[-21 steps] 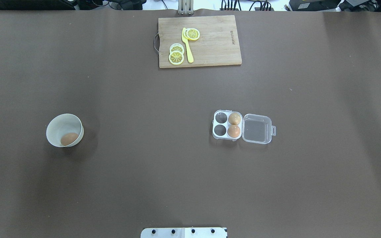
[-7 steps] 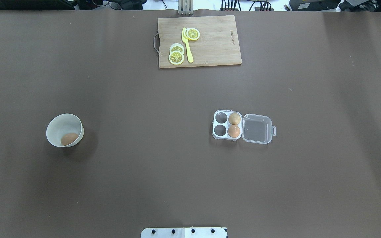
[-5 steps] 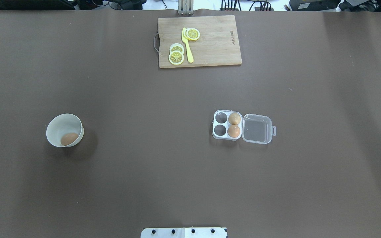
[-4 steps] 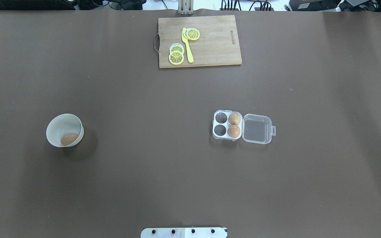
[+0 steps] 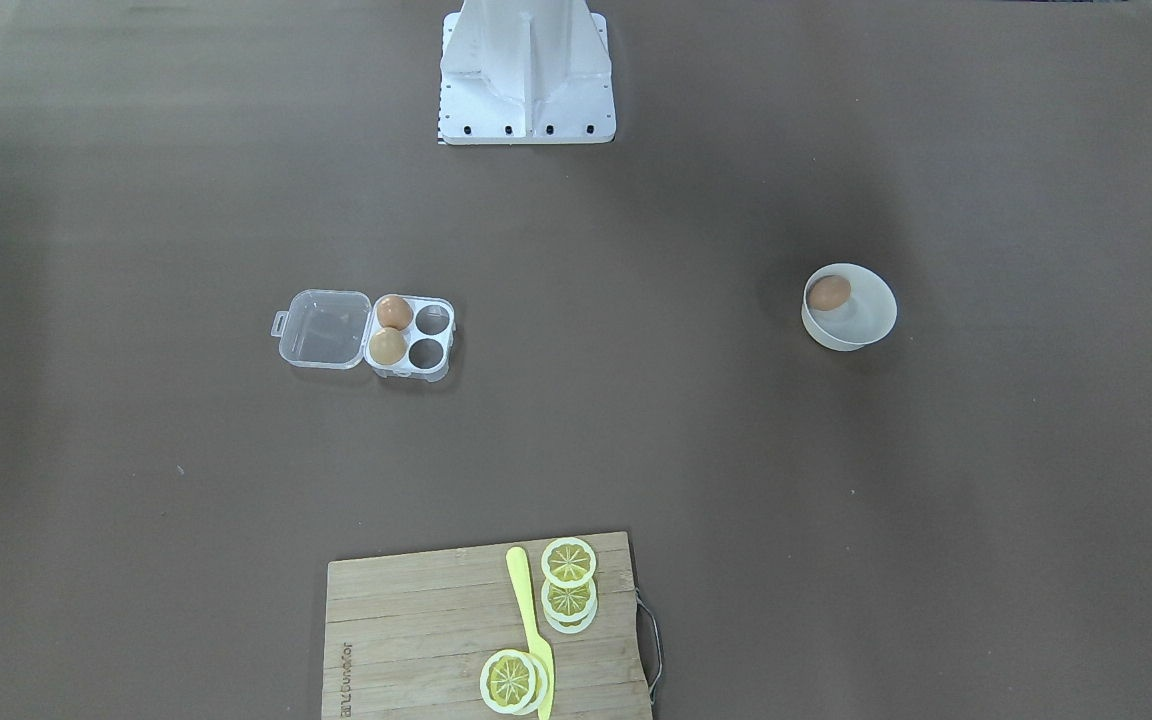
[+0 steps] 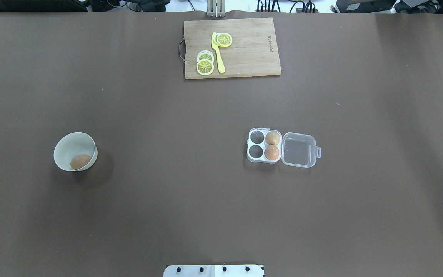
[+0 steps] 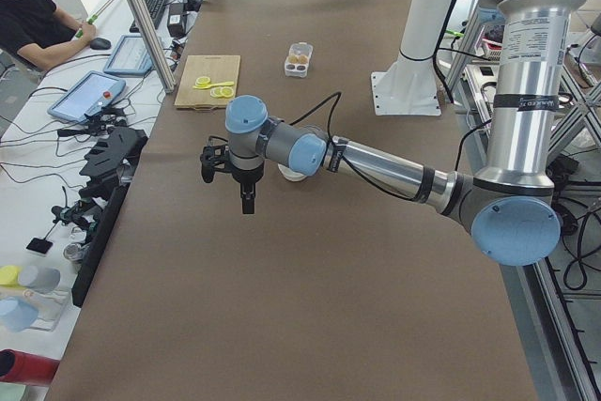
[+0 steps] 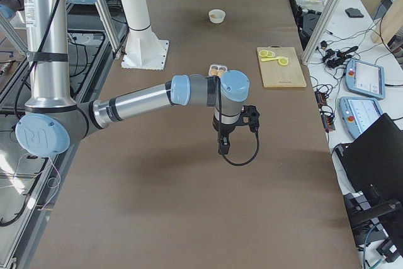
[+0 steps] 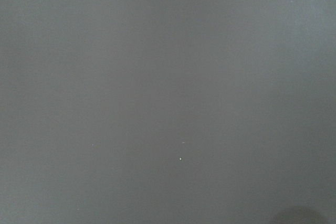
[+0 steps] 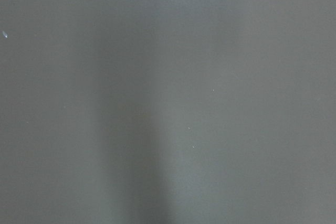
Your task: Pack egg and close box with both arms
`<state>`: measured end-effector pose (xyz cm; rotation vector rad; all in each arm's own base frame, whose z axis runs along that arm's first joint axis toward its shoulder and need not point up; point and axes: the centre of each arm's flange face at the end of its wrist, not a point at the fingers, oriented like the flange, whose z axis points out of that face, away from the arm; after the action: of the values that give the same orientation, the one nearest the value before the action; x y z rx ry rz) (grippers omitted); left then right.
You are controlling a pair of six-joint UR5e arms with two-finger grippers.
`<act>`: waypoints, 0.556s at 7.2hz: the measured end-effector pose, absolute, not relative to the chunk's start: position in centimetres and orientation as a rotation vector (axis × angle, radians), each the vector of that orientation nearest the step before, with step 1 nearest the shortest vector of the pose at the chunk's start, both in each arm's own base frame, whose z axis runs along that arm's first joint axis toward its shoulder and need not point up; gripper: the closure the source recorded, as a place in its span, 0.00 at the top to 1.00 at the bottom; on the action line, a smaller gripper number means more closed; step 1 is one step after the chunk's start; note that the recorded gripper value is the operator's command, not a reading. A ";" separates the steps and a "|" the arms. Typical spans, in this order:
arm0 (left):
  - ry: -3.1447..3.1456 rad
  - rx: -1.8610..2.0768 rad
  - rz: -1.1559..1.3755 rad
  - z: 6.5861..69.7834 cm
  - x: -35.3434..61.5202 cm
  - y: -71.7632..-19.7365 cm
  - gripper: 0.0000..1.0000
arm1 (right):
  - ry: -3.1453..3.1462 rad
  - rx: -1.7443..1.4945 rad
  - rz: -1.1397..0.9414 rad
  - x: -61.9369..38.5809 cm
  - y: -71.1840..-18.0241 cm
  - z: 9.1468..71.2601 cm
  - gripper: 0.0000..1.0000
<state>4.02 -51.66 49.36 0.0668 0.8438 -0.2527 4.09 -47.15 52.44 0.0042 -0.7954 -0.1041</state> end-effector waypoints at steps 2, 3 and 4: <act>0.861 0.058 -0.255 48.4 6.9 -51.5 0.98 | -0.814 -0.006 -0.077 1.1 -48.8 49.4 1.00; 0.868 0.044 -0.258 47.9 8.3 -51.2 0.98 | -0.830 -0.017 -0.054 -1.1 -49.4 47.1 1.00; 0.876 0.020 -0.270 47.3 9.9 -50.8 0.98 | -0.840 -0.029 -0.033 -3.5 -49.7 44.8 1.00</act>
<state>9.94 -50.80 47.28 0.0201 0.8758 -0.2699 -3.50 -49.70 44.76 -0.0294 -0.8404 -0.0332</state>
